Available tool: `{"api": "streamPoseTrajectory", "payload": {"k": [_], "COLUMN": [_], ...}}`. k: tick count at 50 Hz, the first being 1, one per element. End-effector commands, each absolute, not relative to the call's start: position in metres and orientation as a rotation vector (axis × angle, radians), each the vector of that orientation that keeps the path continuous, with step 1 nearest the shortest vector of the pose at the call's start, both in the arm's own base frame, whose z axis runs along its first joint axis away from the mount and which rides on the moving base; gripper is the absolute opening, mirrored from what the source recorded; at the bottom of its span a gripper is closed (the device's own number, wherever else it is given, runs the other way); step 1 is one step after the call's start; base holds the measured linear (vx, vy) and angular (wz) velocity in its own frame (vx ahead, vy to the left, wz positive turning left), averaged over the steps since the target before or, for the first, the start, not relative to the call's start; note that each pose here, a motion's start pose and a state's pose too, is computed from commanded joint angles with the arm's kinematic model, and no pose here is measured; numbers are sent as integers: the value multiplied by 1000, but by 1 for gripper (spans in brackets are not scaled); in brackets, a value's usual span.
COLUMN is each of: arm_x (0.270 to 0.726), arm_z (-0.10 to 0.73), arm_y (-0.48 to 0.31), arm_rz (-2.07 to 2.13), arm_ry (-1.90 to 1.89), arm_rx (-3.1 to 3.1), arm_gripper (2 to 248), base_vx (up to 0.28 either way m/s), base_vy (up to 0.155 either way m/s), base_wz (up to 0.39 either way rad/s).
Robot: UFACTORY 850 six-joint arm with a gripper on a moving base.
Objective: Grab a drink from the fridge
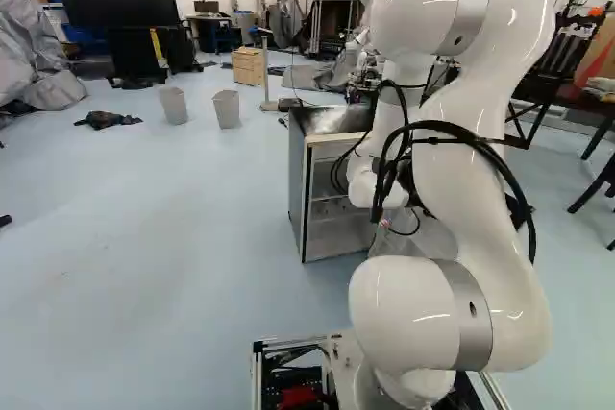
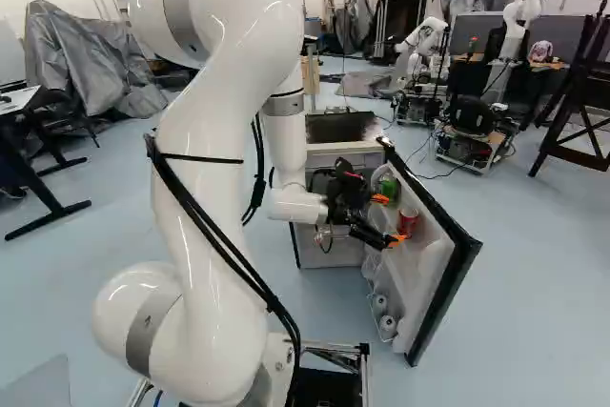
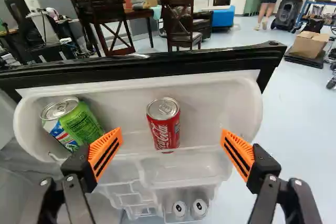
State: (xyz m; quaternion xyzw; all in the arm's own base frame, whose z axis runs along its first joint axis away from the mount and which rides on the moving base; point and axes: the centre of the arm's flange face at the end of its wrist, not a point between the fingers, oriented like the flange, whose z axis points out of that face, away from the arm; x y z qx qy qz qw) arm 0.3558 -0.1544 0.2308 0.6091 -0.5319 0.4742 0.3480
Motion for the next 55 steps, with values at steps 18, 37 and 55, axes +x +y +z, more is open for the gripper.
{"api": "streamPoseTrajectory", "payload": {"k": [18,37,55], "arm_x": [361,365,366], "arm_z": [230,229,229], "arm_y": [-166,-177,-178], "arm_rz": [1226,1222,1222], "arm_ry": [-1400,-1420,-1422], "arm_rx": [1551,1522,1519], "arm_gripper": [247,247,247], "base_vx": [0,0,0], "base_vy": [0,0,0], "base_wz": [0,0,0]}}
